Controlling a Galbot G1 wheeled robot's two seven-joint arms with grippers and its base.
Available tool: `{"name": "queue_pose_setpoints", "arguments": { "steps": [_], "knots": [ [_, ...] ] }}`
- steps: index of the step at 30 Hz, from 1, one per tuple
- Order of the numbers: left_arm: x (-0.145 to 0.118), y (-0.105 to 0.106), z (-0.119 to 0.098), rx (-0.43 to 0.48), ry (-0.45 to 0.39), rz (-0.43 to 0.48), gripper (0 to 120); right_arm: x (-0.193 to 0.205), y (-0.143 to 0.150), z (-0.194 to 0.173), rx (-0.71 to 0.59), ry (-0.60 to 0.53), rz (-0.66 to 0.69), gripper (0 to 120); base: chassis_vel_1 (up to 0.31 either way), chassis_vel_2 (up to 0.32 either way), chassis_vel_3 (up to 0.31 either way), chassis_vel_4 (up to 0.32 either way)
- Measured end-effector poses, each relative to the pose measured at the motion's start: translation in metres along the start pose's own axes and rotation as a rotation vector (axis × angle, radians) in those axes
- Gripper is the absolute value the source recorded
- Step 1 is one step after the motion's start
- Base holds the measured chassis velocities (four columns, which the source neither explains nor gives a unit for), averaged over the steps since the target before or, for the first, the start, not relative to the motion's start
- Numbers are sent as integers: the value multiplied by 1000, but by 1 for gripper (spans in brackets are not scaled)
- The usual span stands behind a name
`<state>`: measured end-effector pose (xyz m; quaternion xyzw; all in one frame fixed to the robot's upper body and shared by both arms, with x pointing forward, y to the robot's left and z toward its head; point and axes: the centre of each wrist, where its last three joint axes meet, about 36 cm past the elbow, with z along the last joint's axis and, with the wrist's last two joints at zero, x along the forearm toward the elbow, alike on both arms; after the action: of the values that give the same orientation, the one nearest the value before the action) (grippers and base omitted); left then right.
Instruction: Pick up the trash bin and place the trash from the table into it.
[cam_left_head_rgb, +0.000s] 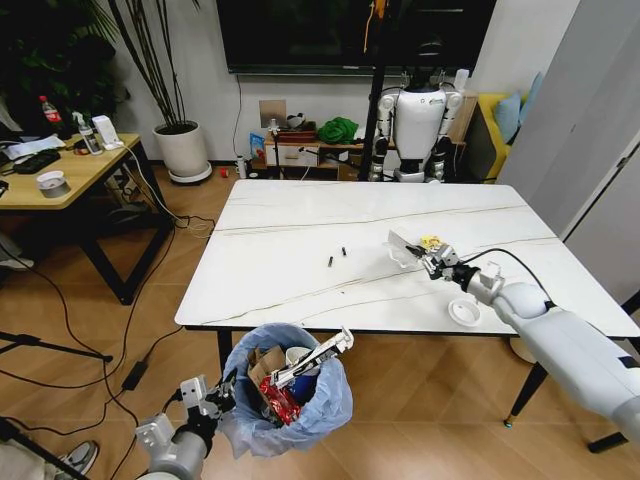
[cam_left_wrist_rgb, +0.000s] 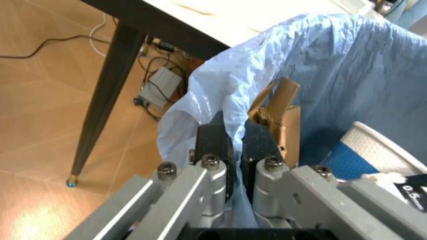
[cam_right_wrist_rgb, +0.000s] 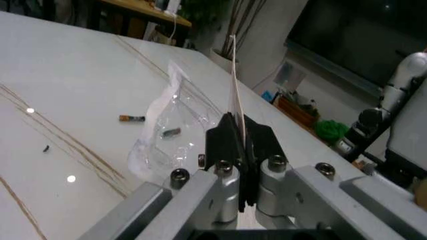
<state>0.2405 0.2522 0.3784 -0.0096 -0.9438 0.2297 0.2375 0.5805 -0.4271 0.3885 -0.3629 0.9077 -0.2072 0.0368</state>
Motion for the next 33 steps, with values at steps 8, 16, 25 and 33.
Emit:
{"name": "queue_pose_setpoints", "arguments": {
  "steps": [8,16,25,33],
  "knots": [
    [3,-2,-2,9,-12,-4,0,33,-8,-18,28,-33,-26,0,0,0,0,0],
    [3,-2,-4,10,-17,-3,0,83,4,-15,19,-31,-13,0,0,0,0,0],
    [4,-2,-3,13,-17,-4,0,121,35,-13,-15,-26,-19,0,0,0,0,0],
    [3,-3,-4,14,-19,-2,0,150,70,-28,-64,-35,-54,0,0,0,0,0]
  ]
}}
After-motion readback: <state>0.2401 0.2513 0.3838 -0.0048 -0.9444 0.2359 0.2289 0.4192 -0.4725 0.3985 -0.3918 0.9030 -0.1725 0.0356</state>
